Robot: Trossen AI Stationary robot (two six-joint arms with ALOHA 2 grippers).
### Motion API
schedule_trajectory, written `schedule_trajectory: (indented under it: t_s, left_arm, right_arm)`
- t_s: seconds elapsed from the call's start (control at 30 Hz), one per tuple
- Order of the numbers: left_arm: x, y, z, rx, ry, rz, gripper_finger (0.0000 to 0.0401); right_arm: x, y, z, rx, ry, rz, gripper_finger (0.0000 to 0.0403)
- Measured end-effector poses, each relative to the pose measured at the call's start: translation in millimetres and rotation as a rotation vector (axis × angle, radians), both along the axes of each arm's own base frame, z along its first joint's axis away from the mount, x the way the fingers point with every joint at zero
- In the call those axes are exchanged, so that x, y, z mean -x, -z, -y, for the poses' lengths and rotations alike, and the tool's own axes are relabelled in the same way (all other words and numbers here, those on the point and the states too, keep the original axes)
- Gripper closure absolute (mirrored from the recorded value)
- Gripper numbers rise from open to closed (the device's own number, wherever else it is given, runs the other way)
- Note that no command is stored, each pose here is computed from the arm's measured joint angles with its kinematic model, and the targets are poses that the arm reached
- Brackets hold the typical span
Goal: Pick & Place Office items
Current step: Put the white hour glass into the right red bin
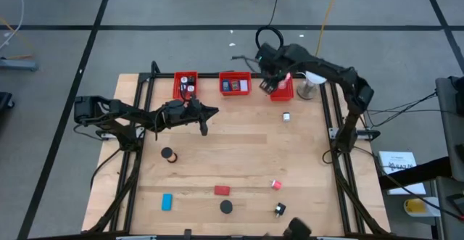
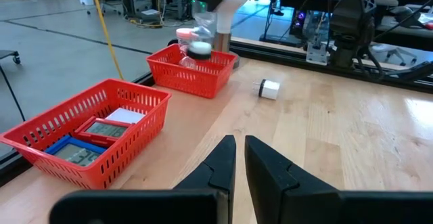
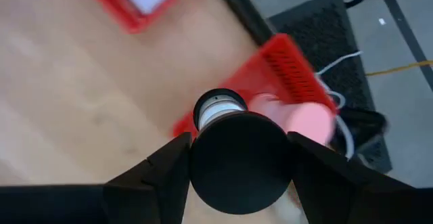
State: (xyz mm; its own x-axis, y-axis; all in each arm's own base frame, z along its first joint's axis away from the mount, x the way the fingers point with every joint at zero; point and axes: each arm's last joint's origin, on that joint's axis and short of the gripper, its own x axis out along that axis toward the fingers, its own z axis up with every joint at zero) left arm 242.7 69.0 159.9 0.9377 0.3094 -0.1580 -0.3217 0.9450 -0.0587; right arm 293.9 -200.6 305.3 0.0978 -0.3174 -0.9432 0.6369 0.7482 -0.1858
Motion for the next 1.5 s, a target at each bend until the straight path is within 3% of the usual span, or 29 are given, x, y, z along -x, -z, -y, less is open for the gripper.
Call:
schedule_trajectory:
  t_s: [0.2, 0.3, 0.83, 1.17, 1.5]
  left_arm:
    - [0.0, 0.0, 0.0, 0.000, 0.000, 0.000, 0.0364]
    - [0.0, 0.0, 0.0, 0.000, 0.000, 0.000, 0.0364]
    - [0.0, 0.0, 0.0, 0.000, 0.000, 0.000, 0.0364]
    - [0.0, 0.0, 0.0, 0.000, 0.000, 0.000, 0.0364]
    - [0.0, 0.0, 0.0, 0.000, 0.000, 0.000, 0.0364]
  right_arm:
    - [15.3, -1.6, 32.3, 0.053, 0.003, 0.034, 0.0198]
    - [17.8, 1.6, 38.5, 0.029, -0.019, 0.035, 0.0198]
    - [8.0, 31.3, 52.9, -0.024, -0.087, -0.031, 0.0198]
    - [8.7, 32.0, 55.8, -0.017, -0.085, -0.025, 0.0198]
    - [11.2, 64.3, 55.7, -0.041, -0.095, -0.053, 0.0197]
